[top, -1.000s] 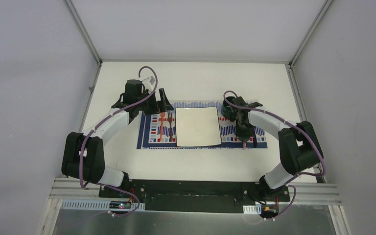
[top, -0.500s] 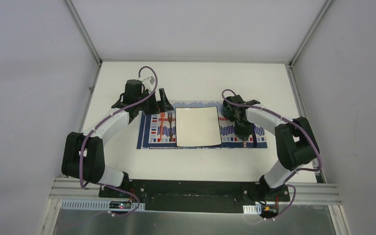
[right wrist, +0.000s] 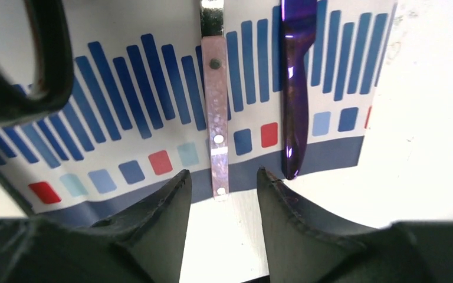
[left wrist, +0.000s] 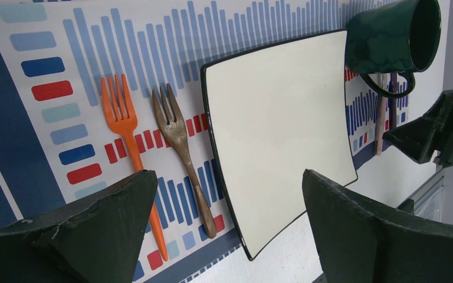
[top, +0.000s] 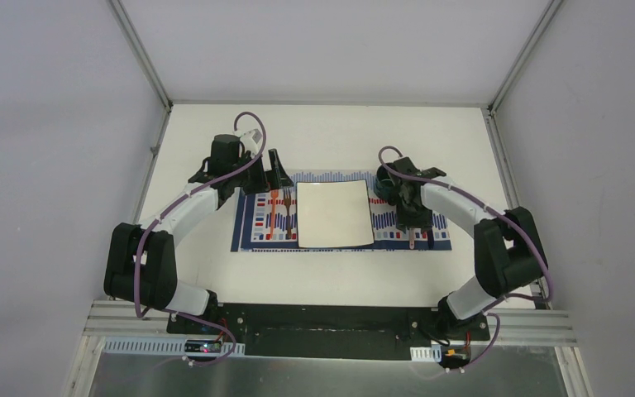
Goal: Set the dinner table for one person
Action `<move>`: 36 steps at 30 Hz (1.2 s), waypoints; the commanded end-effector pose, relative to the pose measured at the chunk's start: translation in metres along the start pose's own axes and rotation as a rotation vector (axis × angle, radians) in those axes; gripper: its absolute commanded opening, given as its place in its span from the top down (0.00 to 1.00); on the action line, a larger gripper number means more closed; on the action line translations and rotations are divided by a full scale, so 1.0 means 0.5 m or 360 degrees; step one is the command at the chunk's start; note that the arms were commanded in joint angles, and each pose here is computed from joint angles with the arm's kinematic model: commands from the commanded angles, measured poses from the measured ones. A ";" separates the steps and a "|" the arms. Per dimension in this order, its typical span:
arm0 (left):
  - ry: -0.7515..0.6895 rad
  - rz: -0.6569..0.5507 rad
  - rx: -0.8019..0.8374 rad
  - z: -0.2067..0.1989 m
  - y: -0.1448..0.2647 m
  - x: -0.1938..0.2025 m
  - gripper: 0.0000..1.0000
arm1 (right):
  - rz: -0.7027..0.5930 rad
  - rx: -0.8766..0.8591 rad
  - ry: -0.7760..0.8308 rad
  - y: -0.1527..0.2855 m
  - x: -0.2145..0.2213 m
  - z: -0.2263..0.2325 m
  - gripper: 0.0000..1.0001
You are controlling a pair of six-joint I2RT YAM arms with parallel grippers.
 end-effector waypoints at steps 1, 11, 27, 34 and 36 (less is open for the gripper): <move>-0.0088 -0.0095 0.0014 -0.021 0.011 -0.042 0.01 | -0.0189 -0.0055 -0.0068 0.072 -0.047 -0.008 0.51; -0.0096 -0.0095 -0.0033 -0.013 0.013 -0.042 0.01 | -0.0573 -0.0285 -0.0736 0.058 -0.125 -0.053 1.00; -0.0124 -0.0149 -0.0101 0.003 -0.012 -0.084 0.01 | -0.0740 -0.0516 -0.0762 0.032 -0.399 -0.059 0.60; -0.0125 -0.0135 -0.0117 0.009 -0.019 -0.086 0.01 | -0.0485 -0.0644 -0.0906 -0.077 -0.414 -0.093 0.85; -0.0124 -0.0131 -0.0115 0.009 -0.021 -0.087 0.01 | -0.0400 -0.0678 -0.0933 -0.107 -0.406 -0.089 0.88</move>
Point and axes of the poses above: each gripper's point midway between its finger pads, its own y axis back along the fingers, its own z axis along the line the jaws close on, x = y × z, the point moved 2 cm from there along y, back along the fingers, and after that the axes turned 6 degrees about -y, right-handed, at the moved point
